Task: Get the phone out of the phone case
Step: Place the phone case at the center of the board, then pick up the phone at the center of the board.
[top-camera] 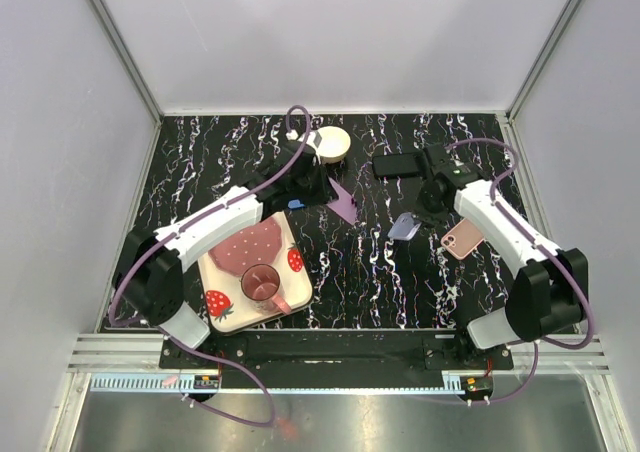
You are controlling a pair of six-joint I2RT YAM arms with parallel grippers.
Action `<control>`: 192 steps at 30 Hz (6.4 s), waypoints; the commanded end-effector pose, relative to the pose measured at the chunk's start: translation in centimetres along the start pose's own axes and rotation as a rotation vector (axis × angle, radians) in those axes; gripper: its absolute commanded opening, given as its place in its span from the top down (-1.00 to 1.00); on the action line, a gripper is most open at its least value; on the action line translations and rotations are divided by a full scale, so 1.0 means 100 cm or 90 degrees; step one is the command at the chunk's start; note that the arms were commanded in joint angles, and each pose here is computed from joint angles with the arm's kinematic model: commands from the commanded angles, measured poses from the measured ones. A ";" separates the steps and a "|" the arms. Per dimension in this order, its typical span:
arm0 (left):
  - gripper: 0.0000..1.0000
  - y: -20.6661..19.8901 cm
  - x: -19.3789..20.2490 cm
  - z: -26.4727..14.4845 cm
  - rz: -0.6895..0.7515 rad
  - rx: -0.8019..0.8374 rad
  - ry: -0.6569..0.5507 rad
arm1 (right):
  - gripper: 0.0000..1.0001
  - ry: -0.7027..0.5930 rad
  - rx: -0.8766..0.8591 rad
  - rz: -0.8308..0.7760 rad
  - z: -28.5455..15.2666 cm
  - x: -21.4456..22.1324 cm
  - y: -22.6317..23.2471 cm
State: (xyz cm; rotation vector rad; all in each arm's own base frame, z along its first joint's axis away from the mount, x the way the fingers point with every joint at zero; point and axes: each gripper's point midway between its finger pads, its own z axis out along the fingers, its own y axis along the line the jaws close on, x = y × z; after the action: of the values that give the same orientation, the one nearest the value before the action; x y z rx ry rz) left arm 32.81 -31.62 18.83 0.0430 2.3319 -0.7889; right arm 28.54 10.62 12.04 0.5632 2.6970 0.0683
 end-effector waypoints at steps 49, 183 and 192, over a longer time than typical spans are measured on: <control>-0.44 0.073 0.151 0.048 0.038 -0.011 0.336 | -0.91 -0.139 0.010 0.392 0.129 -0.234 -0.146; 1.00 -0.007 0.063 0.127 -0.251 0.166 0.296 | -0.74 0.036 -0.419 -0.049 0.007 0.031 0.113; 1.00 -0.081 -0.024 0.040 -0.204 0.440 0.158 | -0.98 -0.124 -0.499 -0.003 -0.099 -0.002 0.089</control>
State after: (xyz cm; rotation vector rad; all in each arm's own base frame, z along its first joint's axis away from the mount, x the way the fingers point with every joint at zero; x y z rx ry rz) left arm 34.18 -38.78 7.79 -0.1812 2.6644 -1.4771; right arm 28.49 20.14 18.32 0.2438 2.3520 0.9356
